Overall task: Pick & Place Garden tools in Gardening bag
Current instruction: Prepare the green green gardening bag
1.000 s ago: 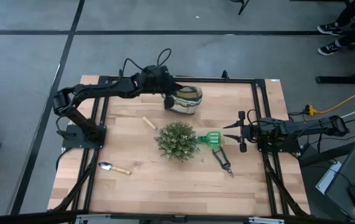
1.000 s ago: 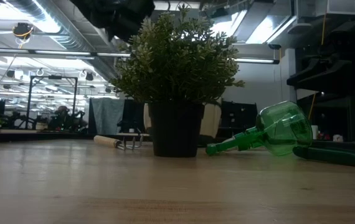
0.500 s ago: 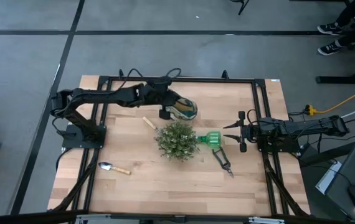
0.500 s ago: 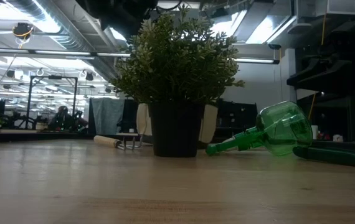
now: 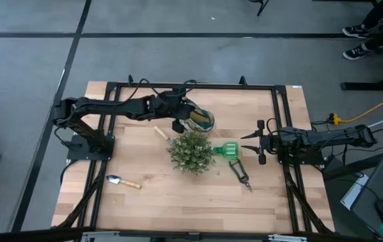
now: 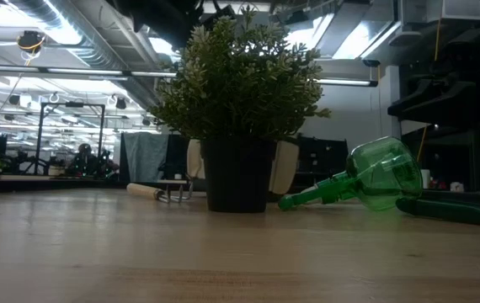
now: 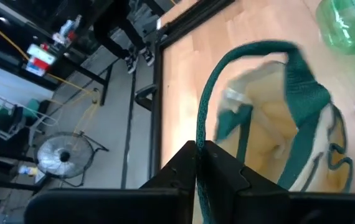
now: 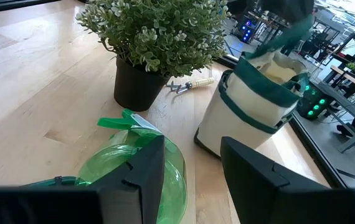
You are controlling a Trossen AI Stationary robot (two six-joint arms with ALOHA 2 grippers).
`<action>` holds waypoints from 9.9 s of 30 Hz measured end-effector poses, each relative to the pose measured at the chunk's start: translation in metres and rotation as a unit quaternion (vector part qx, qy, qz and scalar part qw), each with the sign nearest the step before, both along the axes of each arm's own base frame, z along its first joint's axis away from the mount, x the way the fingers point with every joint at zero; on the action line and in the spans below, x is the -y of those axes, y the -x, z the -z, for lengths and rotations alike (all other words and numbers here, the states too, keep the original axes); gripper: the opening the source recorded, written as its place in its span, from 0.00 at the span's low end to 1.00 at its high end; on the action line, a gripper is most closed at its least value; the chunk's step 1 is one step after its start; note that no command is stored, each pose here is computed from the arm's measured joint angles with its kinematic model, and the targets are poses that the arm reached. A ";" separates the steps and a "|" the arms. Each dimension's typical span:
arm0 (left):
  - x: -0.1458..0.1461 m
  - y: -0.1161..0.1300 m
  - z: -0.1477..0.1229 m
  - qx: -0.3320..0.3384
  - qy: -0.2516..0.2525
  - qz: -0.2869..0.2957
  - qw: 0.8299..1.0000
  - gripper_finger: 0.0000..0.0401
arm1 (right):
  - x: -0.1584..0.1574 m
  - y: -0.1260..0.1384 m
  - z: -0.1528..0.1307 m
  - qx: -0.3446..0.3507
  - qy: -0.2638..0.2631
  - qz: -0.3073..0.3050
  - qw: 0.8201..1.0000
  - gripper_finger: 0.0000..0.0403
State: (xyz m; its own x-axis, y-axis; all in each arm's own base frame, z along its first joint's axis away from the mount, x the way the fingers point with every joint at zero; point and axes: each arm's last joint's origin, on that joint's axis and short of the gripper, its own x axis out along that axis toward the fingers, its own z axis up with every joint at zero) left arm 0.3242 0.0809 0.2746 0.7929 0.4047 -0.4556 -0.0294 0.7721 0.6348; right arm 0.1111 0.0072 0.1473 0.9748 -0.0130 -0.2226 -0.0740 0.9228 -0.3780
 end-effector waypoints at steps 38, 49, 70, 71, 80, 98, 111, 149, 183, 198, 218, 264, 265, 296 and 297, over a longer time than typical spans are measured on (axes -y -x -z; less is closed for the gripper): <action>-0.043 0.063 -0.034 0.099 0.339 -0.104 0.930 0.26 | 0.000 0.000 0.000 0.000 0.000 0.000 1.000 0.40; -0.068 0.007 -0.019 -0.021 0.365 -0.135 0.921 0.29 | 0.000 0.000 0.000 0.000 0.000 0.000 1.000 0.40; -0.083 -0.029 0.006 -0.059 0.329 -0.105 0.937 0.42 | 0.000 0.000 0.000 0.000 0.000 0.000 1.000 0.40; -0.083 -0.030 0.007 -0.060 0.327 -0.102 0.937 0.42 | 0.000 0.000 0.000 0.000 0.000 0.000 1.000 0.40; -0.078 -0.036 0.018 -0.084 0.324 -0.092 0.938 0.28 | 0.000 0.000 0.000 0.000 0.000 0.000 1.000 0.40; -0.068 -0.022 -0.017 -0.045 0.283 -0.098 0.953 0.01 | 0.000 0.000 0.000 0.000 0.000 0.000 1.000 0.40; -0.053 0.006 -0.036 -0.092 0.298 -0.105 0.944 0.02 | 0.000 0.000 0.000 0.000 0.000 0.000 1.000 0.40; -0.038 -0.006 -0.031 -0.076 0.240 -0.103 0.962 0.01 | 0.009 -0.001 -0.022 0.115 0.006 0.156 0.981 0.40; -0.038 -0.006 -0.030 -0.081 0.237 -0.097 0.963 0.01 | 0.009 -0.001 -0.032 0.187 -0.143 0.151 0.960 0.40; -0.038 -0.009 -0.033 -0.063 0.234 -0.093 0.966 0.02 | 0.018 -0.030 -0.069 0.140 -0.295 0.195 0.925 0.40; -0.040 -0.016 -0.041 0.002 0.216 -0.120 0.969 0.01 | 0.100 -0.140 -0.104 -0.099 -0.392 0.250 0.880 0.40; -0.006 -0.011 -0.048 -0.033 0.244 -0.063 0.967 0.34 | 0.081 -0.176 -0.114 -0.064 -0.324 0.140 0.934 0.40; -0.005 -0.008 -0.051 -0.031 0.246 -0.064 0.967 0.36 | 0.081 -0.176 -0.114 -0.064 -0.324 0.140 0.934 0.40; -0.007 0.038 -0.071 -0.061 0.254 -0.159 0.952 0.42 | 0.114 -0.193 -0.052 -0.151 -0.367 0.221 0.891 0.40; -0.007 0.038 -0.071 -0.061 0.254 -0.159 0.952 0.42 | 0.115 -0.195 -0.054 -0.139 -0.366 0.218 0.894 0.40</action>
